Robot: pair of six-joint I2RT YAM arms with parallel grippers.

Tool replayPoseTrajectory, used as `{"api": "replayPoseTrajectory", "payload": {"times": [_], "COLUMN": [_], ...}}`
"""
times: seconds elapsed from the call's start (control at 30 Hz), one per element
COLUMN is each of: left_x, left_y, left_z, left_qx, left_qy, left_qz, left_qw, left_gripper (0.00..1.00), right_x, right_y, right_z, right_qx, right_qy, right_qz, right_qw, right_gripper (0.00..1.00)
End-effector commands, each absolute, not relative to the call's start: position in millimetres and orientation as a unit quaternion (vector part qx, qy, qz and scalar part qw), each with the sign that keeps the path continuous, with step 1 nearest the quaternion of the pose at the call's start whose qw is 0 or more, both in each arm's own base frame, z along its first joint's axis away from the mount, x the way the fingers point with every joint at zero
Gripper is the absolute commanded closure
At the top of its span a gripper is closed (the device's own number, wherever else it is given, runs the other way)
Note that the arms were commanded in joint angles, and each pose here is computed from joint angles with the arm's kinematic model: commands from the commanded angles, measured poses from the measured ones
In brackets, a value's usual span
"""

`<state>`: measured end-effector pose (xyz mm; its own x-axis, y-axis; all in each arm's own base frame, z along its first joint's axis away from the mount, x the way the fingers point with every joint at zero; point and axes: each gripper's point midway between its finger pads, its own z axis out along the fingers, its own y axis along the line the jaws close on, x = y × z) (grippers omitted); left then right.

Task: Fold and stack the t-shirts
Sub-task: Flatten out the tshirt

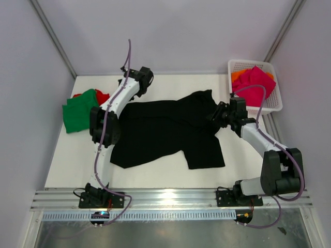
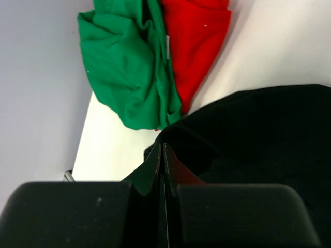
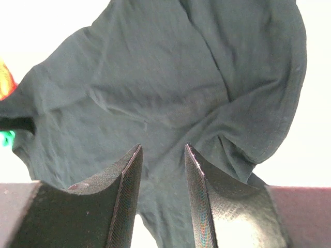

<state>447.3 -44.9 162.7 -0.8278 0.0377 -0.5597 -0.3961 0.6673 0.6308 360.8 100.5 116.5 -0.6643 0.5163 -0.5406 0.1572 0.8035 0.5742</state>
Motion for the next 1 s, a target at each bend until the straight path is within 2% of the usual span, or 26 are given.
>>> {"api": "replayPoseTrajectory", "payload": {"times": [0.0,0.33,0.77,0.97], "left_x": [415.3,412.2,406.3,405.7], "left_y": [-42.5,-42.1,-46.3,-56.8], "left_z": [188.8,216.4,250.6,280.1], "left_qx": [-0.105,-0.12,-0.13,-0.137], "left_qy": [0.889,0.888,0.894,0.899], "left_qz": [0.374,0.355,0.311,0.248], "left_qw": [0.24,0.267,0.295,0.333], "left_gripper": [1.0,1.0,1.0,0.95], "right_x": [353.7,294.2,248.9,236.9], "right_y": [113.1,141.4,119.3,114.8], "right_z": [92.5,62.5,44.1,52.8], "right_qx": [0.163,0.14,0.189,0.212], "right_qy": [0.894,0.919,0.959,0.959], "right_qz": [0.265,0.258,0.124,0.101], "right_qw": [0.324,0.263,0.173,0.158], "right_gripper": [0.57,0.57,0.57,0.57]}}
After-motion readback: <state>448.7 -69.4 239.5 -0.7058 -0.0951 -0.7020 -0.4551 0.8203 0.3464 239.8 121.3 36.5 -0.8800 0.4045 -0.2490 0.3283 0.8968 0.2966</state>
